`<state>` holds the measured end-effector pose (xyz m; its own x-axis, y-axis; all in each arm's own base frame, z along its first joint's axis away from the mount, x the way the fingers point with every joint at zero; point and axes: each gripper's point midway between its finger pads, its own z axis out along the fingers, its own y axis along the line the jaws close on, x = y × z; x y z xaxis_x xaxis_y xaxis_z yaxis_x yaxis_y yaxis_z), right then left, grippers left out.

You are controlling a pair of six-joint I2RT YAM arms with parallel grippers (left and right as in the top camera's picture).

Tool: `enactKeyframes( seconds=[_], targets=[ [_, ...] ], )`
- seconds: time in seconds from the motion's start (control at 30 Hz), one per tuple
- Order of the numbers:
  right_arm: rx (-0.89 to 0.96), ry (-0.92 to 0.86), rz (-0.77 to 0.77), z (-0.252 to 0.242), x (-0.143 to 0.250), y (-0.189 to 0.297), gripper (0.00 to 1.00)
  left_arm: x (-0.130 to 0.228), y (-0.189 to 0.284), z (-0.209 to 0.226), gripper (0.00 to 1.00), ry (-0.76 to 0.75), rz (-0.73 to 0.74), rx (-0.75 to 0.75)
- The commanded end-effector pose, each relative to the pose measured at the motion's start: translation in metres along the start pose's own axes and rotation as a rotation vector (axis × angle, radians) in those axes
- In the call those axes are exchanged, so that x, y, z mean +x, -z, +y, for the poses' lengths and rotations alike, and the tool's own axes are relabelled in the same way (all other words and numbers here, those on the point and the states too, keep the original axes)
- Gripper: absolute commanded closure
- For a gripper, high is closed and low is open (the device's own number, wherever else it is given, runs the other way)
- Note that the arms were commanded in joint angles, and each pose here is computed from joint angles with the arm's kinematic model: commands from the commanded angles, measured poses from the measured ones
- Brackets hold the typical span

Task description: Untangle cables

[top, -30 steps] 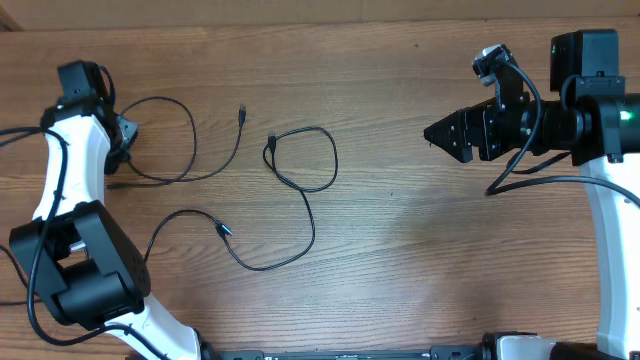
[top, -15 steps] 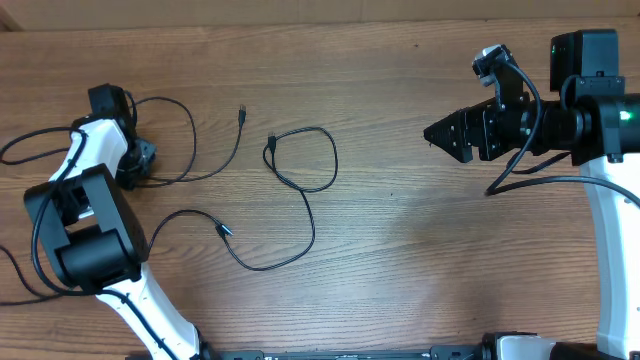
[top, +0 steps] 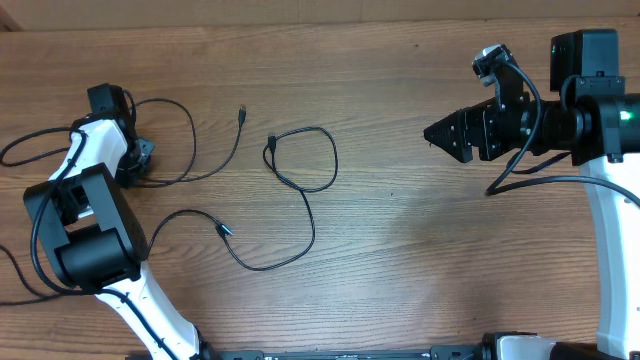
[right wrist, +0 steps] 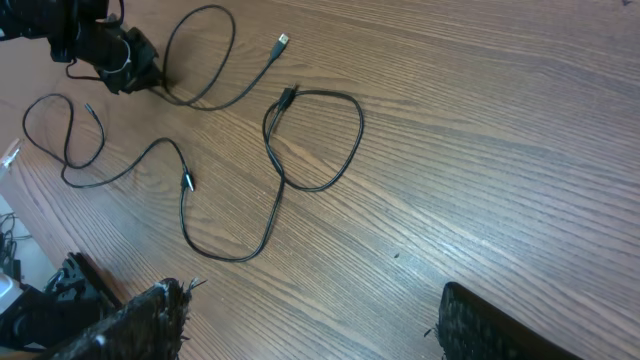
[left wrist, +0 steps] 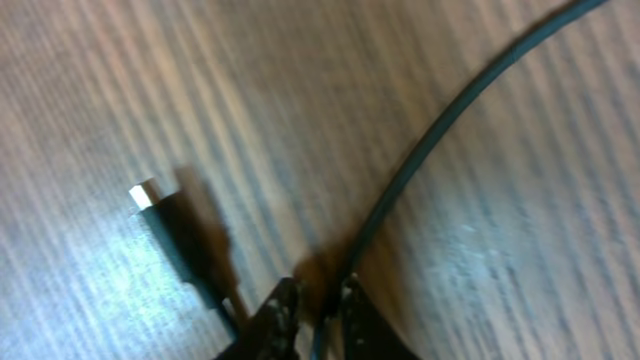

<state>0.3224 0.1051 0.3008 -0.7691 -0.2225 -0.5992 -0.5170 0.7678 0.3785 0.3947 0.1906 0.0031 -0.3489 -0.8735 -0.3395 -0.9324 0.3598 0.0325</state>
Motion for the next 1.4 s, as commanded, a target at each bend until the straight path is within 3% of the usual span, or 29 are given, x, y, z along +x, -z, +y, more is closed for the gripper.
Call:
enactKeyframes(
  seconds=[0.0,0.2,0.7,0.83,0.93,1.07,1.17,1.27,1.37],
  targets=[
    [0.002,0.006,-0.006,-0.001,-0.002,0.001,0.21,0.004,-0.017,0.026,0.89,0.135,0.037,-0.084],
    [0.002,0.006,-0.007,-0.001,-0.002,0.001,0.21,-0.002,-0.022,0.058,0.96,0.292,0.072,-0.154],
    [0.002,0.006,-0.007,-0.001,-0.002,0.001,0.21,-0.002,-0.025,0.170,0.90,0.911,0.192,-0.417],
    [0.002,0.006,-0.007,-0.001,-0.002,0.001,0.21,-0.001,-0.028,0.170,0.89,0.962,0.258,-0.379],
    [0.002,0.006,-0.007,-0.001,-0.002,0.001,0.21,0.001,-0.029,0.167,0.80,0.970,0.290,-0.358],
    [-0.009,0.006,-0.010,0.001,-0.003,0.001,0.21,-0.004,-0.032,0.156,0.78,0.850,0.307,-0.284],
    [-0.008,0.006,-0.010,0.001,-0.003,0.001,0.21,-0.013,-0.036,0.139,0.63,0.705,0.314,-0.174],
    [-0.008,0.007,-0.010,0.001,-0.003,0.001,0.21,-0.023,-0.033,0.120,0.38,0.605,0.328,-0.073],
    [-0.008,0.007,-0.010,0.001,-0.003,0.001,0.21,-0.044,-0.015,0.094,0.06,0.466,0.330,0.050]
  ],
)
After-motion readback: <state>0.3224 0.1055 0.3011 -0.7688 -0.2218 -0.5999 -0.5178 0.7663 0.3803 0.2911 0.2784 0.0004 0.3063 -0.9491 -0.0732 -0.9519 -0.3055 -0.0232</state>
